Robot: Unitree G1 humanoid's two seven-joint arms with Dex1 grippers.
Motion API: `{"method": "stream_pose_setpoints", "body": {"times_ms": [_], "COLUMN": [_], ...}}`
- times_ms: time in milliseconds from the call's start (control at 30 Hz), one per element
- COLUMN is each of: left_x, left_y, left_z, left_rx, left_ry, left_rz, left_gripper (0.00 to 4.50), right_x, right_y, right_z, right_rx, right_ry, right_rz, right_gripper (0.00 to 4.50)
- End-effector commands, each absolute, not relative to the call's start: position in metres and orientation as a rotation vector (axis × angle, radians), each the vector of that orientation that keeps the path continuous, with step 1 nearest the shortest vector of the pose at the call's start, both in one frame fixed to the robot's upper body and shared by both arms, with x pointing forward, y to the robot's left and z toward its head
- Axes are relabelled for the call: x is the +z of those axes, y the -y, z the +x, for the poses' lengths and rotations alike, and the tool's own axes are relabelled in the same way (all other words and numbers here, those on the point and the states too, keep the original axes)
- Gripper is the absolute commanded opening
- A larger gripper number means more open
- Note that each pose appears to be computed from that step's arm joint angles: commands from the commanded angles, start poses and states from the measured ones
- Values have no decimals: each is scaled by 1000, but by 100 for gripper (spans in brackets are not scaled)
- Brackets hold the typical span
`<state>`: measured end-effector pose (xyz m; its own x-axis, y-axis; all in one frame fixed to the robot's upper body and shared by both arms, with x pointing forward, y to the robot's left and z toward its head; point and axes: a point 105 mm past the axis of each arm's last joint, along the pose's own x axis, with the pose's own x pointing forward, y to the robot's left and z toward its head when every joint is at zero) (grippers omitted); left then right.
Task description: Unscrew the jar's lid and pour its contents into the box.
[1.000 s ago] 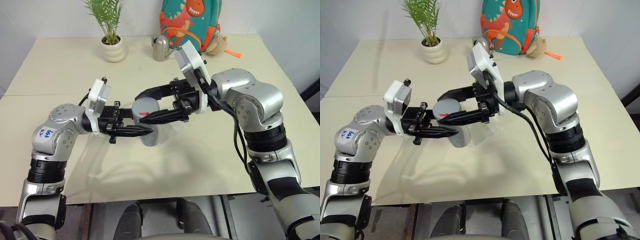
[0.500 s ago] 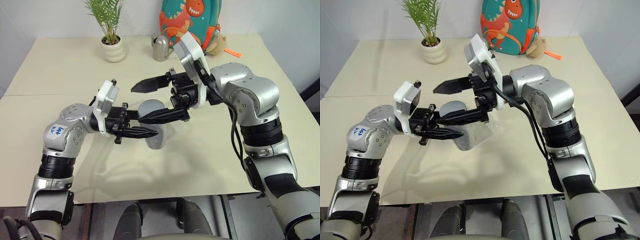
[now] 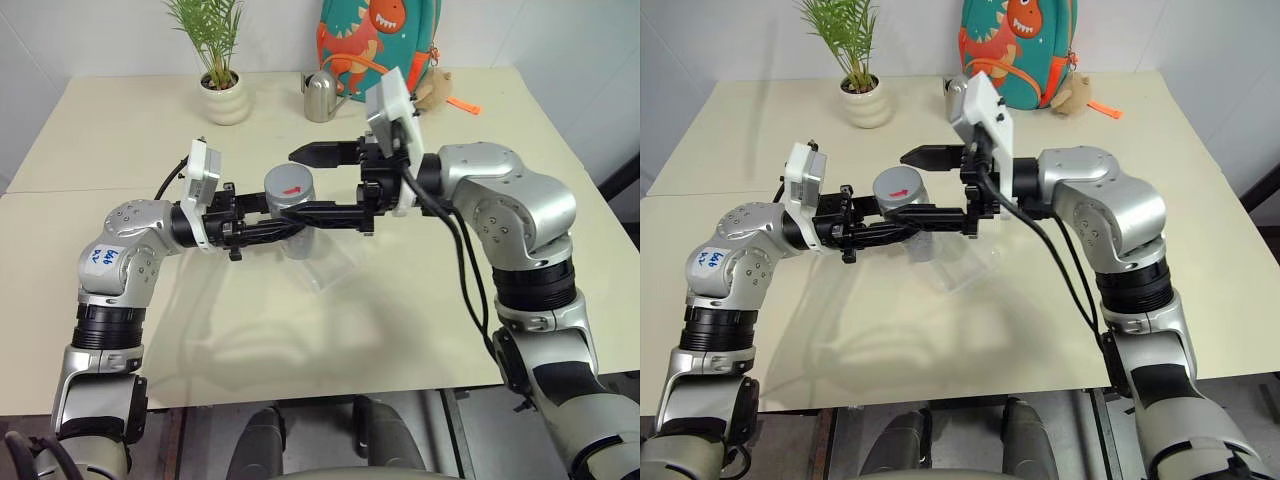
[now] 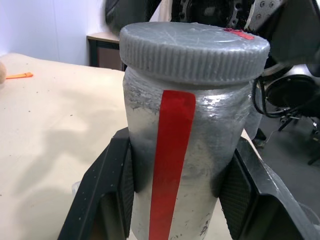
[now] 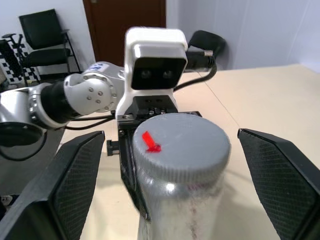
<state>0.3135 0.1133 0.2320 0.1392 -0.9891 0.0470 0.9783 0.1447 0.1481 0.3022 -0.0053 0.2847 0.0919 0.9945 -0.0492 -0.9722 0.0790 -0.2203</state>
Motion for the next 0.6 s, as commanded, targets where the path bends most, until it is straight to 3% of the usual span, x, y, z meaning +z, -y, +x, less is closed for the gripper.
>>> {"method": "stream_pose_setpoints", "body": {"times_ms": [33,267,600], "left_x": [239,237,238], "left_y": [-109,-104,-107], "left_z": [307,301,299], "left_rx": [-1446,-1473,-1461], "left_ry": [186,185,221], "left_rz": [133,138,124], "left_gripper": [186,186,186], "right_x": [294,303,307], "right_y": [-3,-5,31], "right_z": [303,315,332], "right_rx": [1449,1413,1362], "right_ry": [165,183,169], "right_rz": [-243,-244,-249], "right_gripper": [448,448,448]}}
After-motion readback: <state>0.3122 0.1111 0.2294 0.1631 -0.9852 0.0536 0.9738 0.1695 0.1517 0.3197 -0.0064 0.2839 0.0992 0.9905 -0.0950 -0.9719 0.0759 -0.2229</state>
